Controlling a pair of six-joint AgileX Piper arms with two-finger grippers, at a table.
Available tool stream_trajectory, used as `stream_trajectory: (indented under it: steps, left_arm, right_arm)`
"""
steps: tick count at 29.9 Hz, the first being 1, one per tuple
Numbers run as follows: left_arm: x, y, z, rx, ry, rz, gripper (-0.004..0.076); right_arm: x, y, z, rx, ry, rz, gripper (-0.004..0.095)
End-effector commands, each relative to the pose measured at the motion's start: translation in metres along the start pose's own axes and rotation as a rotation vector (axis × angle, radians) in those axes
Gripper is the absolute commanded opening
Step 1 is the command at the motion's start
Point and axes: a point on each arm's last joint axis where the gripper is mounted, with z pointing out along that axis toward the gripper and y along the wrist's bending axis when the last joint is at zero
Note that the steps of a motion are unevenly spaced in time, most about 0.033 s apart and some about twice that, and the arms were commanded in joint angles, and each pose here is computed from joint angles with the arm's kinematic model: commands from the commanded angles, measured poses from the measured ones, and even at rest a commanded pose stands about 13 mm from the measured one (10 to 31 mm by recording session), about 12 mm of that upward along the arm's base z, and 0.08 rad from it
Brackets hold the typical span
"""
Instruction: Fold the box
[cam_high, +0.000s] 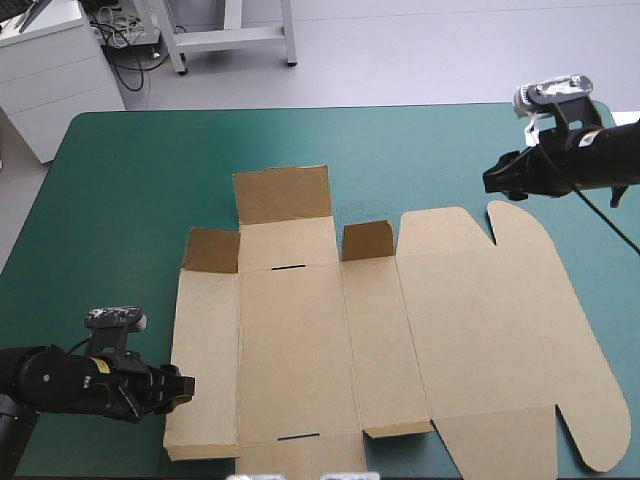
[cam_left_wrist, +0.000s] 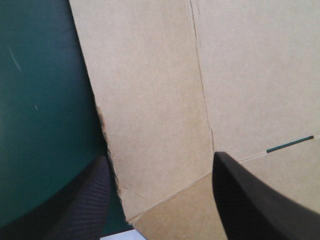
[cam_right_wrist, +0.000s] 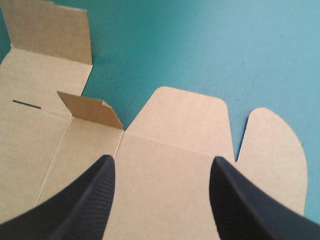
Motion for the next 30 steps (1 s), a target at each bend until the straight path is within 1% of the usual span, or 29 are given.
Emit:
stream_trajectory:
  steps: [1,5,9,19,21,25,30]
  left_arm:
    - [0.004,-0.001,-0.002,0.006,0.049,-0.038,0.0432]
    - [0.008,0.004,0.007,-0.019,0.092,-0.069,0.0432]
    - [0.007,0.009,0.018,-0.05,0.151,-0.085,0.0432]
    - [-0.011,0.02,0.041,-0.131,0.245,-0.106,0.0432]
    - [-0.016,0.018,0.046,-0.103,0.237,-0.127,0.0432]
    - [-0.023,0.011,0.057,0.005,0.255,-0.12,0.0432]
    - [-0.02,0.004,0.077,0.156,0.298,-0.14,0.0432]
  right_arm:
    - [0.009,0.008,-0.011,-0.024,-0.019,0.0,0.0538]
    - [0.015,0.009,-0.01,-0.03,-0.007,0.002,0.0537]
    - [0.016,0.012,-0.017,-0.019,-0.03,-0.006,0.0537]
    - [0.019,0.019,-0.033,-0.016,-0.068,-0.025,0.0537]
    - [0.019,0.02,-0.035,-0.014,-0.074,-0.027,0.0537]
    - [0.02,0.022,-0.039,-0.014,-0.084,-0.042,0.0537]
    - [0.02,0.023,-0.04,-0.015,-0.084,-0.05,0.0536]
